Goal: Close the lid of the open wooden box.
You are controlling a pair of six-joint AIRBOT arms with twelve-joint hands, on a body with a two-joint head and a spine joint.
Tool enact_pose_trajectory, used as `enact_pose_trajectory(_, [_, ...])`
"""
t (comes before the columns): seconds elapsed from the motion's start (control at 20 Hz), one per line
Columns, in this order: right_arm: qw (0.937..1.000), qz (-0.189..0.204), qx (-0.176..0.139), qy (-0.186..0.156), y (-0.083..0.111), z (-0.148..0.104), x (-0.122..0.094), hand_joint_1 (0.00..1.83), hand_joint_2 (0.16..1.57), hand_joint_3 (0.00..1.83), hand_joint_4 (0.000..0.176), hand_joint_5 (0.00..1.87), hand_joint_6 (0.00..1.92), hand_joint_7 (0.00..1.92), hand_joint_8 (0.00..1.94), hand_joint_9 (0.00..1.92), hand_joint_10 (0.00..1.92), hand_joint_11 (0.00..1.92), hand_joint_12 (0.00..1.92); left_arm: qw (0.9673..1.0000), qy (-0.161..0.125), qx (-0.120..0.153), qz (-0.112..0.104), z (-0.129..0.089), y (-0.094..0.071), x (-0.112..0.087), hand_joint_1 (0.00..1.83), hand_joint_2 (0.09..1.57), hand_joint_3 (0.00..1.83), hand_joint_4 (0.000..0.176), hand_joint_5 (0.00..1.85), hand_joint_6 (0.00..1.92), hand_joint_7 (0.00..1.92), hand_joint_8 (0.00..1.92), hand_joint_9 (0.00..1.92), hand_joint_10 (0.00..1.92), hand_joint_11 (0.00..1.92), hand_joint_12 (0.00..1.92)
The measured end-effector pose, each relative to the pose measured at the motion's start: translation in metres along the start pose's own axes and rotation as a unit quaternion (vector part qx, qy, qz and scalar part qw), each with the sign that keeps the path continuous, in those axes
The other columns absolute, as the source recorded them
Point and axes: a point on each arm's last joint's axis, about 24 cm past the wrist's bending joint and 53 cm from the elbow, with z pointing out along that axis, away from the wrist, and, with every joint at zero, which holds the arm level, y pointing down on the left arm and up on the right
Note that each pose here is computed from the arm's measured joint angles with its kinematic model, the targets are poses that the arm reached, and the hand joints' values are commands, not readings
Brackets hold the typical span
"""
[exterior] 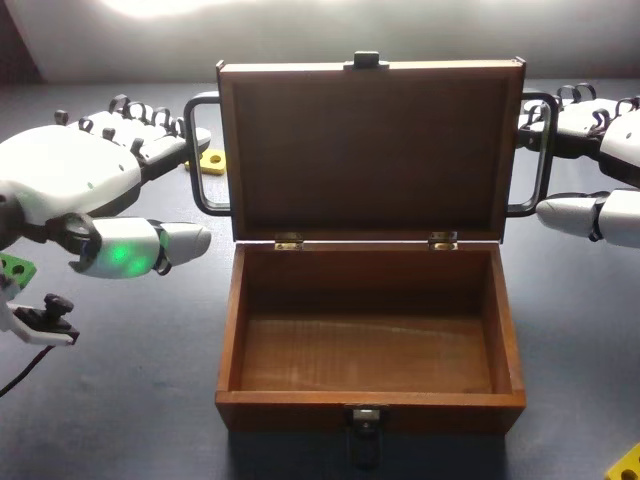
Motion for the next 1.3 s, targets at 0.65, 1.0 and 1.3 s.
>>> enact_pose_trajectory(0.65, [0.9999, -0.004, -0.007, 0.013, 0.005, -0.011, 0.008, 0.66, 1.37, 0.00, 0.013, 0.15, 0.00, 0.12, 0.00, 0.03, 0.00, 0.09, 0.03, 0.9995, -0.019, 0.018, -0.016, -0.019, -0.008, -0.005, 0.00, 1.30, 0.00, 0.000, 0.06, 0.00, 0.07, 0.00, 0.07, 0.00, 0.01, 0.00])
enact_pose_trajectory(1.0, [0.9992, 0.000, -0.035, 0.017, 0.023, -0.017, 0.015, 0.64, 1.35, 0.00, 0.000, 0.11, 0.00, 0.08, 0.00, 0.01, 0.00, 0.06, 0.02, 0.9992, -0.021, 0.029, -0.016, -0.021, -0.014, -0.004, 0.00, 1.31, 0.00, 0.000, 0.07, 0.00, 0.09, 0.00, 0.09, 0.00, 0.01, 0.01])
enact_pose_trajectory(1.3, [0.9980, 0.000, -0.059, 0.025, 0.037, -0.031, 0.023, 0.57, 1.28, 0.00, 0.040, 0.00, 0.00, 0.00, 0.00, 0.00, 0.00, 0.07, 0.02, 0.9994, -0.014, 0.027, -0.018, -0.025, -0.013, 0.001, 0.00, 1.30, 0.00, 0.000, 0.06, 0.00, 0.06, 0.00, 0.04, 0.01, 0.01, 0.00])
